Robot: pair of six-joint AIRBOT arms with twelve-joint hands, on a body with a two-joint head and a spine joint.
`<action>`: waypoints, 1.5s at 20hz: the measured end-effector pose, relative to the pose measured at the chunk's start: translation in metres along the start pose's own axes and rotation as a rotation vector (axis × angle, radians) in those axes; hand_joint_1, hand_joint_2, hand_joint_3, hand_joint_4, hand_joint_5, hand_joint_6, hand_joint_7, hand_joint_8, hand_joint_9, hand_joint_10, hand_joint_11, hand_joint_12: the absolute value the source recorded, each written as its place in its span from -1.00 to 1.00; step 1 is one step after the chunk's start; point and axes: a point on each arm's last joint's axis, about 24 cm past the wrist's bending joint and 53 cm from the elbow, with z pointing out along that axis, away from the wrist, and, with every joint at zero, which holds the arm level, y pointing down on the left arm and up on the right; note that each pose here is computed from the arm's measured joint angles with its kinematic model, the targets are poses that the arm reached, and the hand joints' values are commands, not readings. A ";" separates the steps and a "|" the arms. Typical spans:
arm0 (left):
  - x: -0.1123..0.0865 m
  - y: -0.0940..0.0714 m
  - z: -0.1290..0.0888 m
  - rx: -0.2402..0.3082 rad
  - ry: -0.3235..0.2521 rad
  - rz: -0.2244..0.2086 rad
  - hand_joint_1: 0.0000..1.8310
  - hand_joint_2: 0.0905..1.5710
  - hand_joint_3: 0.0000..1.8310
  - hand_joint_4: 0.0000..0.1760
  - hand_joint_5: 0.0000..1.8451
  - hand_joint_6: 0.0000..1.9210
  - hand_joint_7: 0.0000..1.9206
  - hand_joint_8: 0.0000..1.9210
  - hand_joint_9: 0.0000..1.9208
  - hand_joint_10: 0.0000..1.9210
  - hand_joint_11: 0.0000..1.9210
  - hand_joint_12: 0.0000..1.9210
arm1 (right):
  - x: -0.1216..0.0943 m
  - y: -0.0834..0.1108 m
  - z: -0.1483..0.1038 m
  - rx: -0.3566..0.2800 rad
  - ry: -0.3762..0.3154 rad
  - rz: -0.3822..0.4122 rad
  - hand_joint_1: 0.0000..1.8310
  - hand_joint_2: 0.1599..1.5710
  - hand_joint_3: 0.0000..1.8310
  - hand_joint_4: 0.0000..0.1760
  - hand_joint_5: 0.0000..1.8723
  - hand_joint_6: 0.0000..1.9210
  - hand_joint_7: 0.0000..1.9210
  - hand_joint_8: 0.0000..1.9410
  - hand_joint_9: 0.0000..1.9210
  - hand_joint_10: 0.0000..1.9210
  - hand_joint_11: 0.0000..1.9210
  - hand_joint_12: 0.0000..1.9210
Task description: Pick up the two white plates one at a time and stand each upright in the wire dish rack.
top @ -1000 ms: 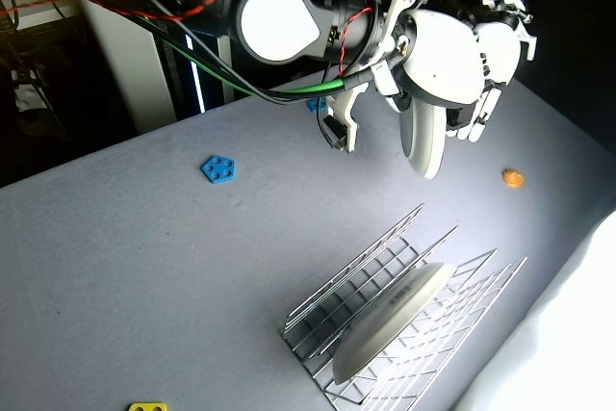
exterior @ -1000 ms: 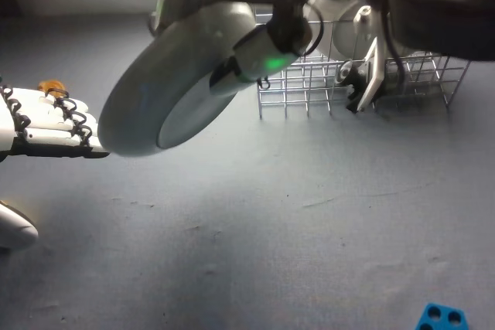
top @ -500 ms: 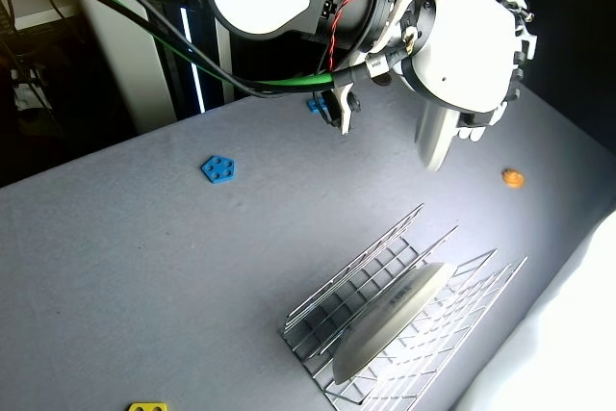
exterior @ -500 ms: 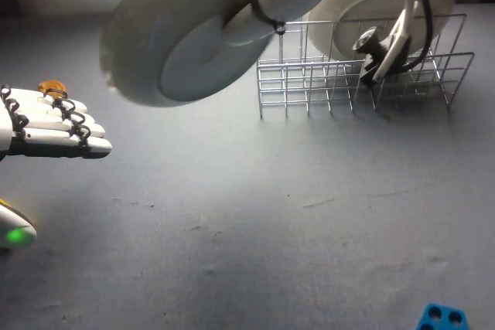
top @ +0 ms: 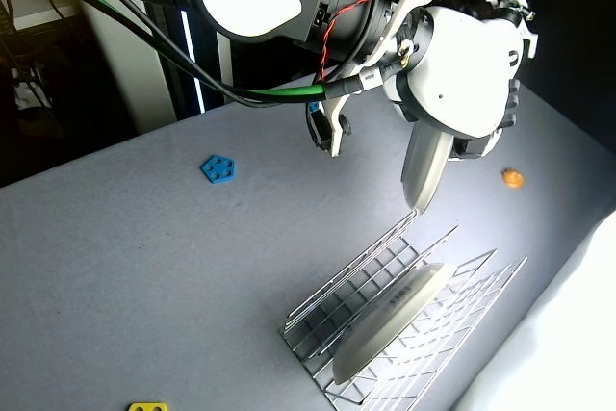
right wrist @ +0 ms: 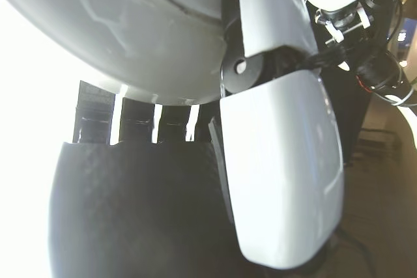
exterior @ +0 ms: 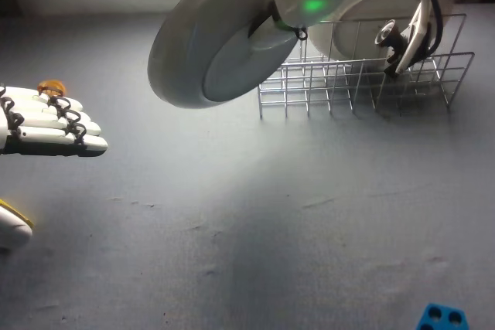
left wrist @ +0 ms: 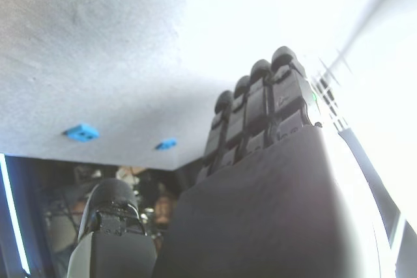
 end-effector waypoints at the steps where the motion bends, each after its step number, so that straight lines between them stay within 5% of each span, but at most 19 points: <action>1: 0.000 0.001 0.000 -0.003 0.001 0.001 -1.00 0.33 -1.00 -1.00 -1.00 -1.00 -1.00 -1.00 -1.00 -1.00 -1.00 -1.00 | -0.005 0.006 0.000 -0.031 -0.019 0.016 0.63 0.29 -1.00 -1.00 0.05 0.00 0.16 -0.40 0.07 -0.08 -0.13 0.53; 2: 0.000 0.001 0.000 -0.002 0.001 0.001 -1.00 0.33 -1.00 -1.00 -1.00 -1.00 -1.00 -1.00 -1.00 -1.00 -1.00 -1.00 | -0.008 0.007 -0.001 -0.044 -0.028 0.031 0.63 0.29 -1.00 -1.00 0.05 0.00 0.16 -0.40 0.07 -0.08 -0.13 0.53; 3: 0.000 0.002 0.000 -0.003 0.000 0.001 -1.00 0.34 -1.00 -1.00 -1.00 -1.00 -1.00 -1.00 -1.00 -1.00 -1.00 -1.00 | -0.010 0.009 -0.001 -0.054 -0.034 0.043 0.54 0.29 -1.00 -1.00 0.06 0.03 0.17 -0.35 0.03 0.06 -0.16 0.32; 7: -0.005 0.015 0.001 -0.025 -0.005 0.009 -1.00 0.33 -1.00 -1.00 -1.00 -1.00 -1.00 -1.00 -1.00 -1.00 -1.00 -1.00 | -0.018 0.008 -0.001 -0.062 -0.055 0.116 0.51 0.29 -1.00 -1.00 0.06 0.04 0.20 -0.39 0.03 0.08 -0.14 0.21; 12: 0.000 0.011 0.008 -0.016 0.006 0.008 -1.00 0.34 -1.00 -1.00 -1.00 -1.00 -1.00 -1.00 -1.00 -1.00 -1.00 -1.00 | -0.028 -0.014 -0.002 -0.028 -0.079 0.165 0.51 0.31 -1.00 -1.00 0.01 0.07 0.17 -0.32 0.03 0.12 -0.13 0.28; 17: 0.004 0.006 0.011 -0.007 0.017 0.015 -1.00 0.35 -1.00 -1.00 -1.00 -1.00 -1.00 -1.00 -1.00 -1.00 -1.00 -1.00 | -0.029 -0.013 -0.002 -0.030 -0.080 0.162 0.51 0.29 -1.00 -1.00 0.06 0.02 0.21 -0.39 0.04 0.08 -0.11 0.23; 27: 0.003 0.010 0.010 -0.017 0.014 0.017 -1.00 0.34 -1.00 -1.00 -1.00 -1.00 -1.00 -1.00 -1.00 -1.00 -1.00 -1.00 | -0.031 -0.023 -0.003 -0.013 -0.088 0.161 0.51 0.32 -1.00 -1.00 0.01 0.07 0.12 -0.22 -0.01 0.16 -0.17 0.30; 30: 0.003 0.009 0.011 -0.013 0.016 0.016 -1.00 0.34 -1.00 -1.00 -1.00 -1.00 -1.00 -1.00 -1.00 -1.00 -1.00 -1.00 | -0.030 -0.025 -0.002 -0.011 -0.086 0.155 0.51 0.30 -1.00 -1.00 0.04 0.06 0.18 -0.35 0.03 0.09 -0.11 0.21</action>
